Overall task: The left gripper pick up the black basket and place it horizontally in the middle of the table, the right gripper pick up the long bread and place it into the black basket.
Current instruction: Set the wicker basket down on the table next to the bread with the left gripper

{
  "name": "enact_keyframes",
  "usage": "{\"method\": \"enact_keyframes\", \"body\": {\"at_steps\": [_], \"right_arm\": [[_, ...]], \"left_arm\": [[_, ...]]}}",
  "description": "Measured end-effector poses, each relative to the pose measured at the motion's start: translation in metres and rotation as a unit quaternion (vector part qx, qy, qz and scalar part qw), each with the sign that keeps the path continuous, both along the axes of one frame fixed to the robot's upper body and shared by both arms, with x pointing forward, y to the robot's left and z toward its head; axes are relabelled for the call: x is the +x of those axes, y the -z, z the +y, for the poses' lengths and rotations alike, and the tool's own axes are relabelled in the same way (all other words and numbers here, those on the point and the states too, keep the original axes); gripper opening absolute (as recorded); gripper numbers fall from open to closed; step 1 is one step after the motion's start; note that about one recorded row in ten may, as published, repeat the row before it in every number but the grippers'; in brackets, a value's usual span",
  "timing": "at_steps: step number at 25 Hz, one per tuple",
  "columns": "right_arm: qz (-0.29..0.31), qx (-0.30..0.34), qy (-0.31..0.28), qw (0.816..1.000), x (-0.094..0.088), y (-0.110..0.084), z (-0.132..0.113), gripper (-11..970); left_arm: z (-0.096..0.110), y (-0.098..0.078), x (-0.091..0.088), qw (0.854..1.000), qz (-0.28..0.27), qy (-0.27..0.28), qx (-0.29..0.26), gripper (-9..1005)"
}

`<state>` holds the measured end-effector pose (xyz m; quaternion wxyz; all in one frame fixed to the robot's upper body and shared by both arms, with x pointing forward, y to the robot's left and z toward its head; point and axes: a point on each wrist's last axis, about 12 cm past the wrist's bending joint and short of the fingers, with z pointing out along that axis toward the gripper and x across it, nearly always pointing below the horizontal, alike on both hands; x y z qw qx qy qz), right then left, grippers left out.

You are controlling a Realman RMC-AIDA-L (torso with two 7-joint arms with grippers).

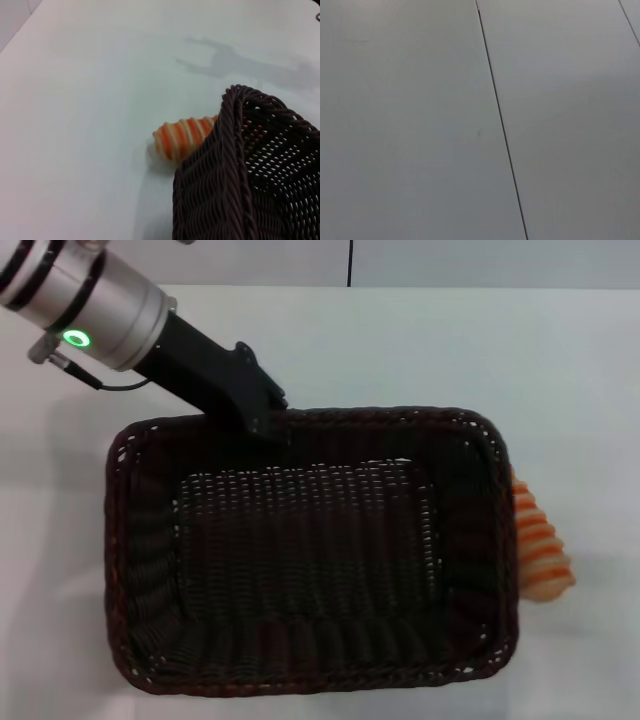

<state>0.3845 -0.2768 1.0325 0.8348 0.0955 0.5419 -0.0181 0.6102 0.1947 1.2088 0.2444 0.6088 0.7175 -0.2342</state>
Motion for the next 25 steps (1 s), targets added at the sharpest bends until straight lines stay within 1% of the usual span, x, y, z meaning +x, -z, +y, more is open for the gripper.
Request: {"method": "enact_keyframes", "body": {"at_steps": [3, 5, 6, 10, 11, 16, 19, 22, 25], "right_arm": [[0.0, -0.001, 0.0, 1.0, 0.0, 0.0, 0.0, 838], [0.001, -0.001, 0.001, 1.0, 0.0, 0.0, 0.0, 838], [0.001, -0.001, 0.001, 1.0, 0.0, 0.0, 0.0, 838], [0.001, -0.002, 0.001, 1.0, 0.0, 0.0, 0.0, 837], [0.001, -0.002, 0.001, 1.0, 0.0, 0.0, 0.0, 837], [0.001, -0.003, 0.0, 1.0, 0.0, 0.0, 0.0, 837], [0.002, -0.003, -0.003, 1.0, -0.001, 0.0, 0.001, 837], [0.002, -0.004, -0.005, 1.0, -0.001, 0.0, 0.001, 837], [0.003, -0.005, -0.005, 1.0, -0.001, 0.001, 0.001, 837]], "left_arm": [[-0.006, 0.002, 0.003, 1.0, 0.001, -0.008, -0.006, 180], [-0.006, 0.002, 0.003, 1.0, 0.001, -0.008, -0.006, 180], [-0.011, 0.002, 0.006, 1.0, -0.006, -0.018, -0.023, 180], [-0.014, 0.003, 0.006, 1.0, -0.005, -0.017, -0.024, 244], [-0.018, 0.003, 0.006, 1.0, -0.003, -0.011, -0.02, 260], [-0.02, 0.003, 0.006, 1.0, -0.002, -0.007, -0.017, 448], [-0.023, 0.0, 0.007, 1.0, -0.013, -0.005, -0.02, 561], [-0.025, -0.007, 0.009, 0.999, -0.034, -0.005, -0.029, 674], [-0.024, -0.015, 0.013, 0.997, -0.071, -0.013, -0.035, 725]]}}
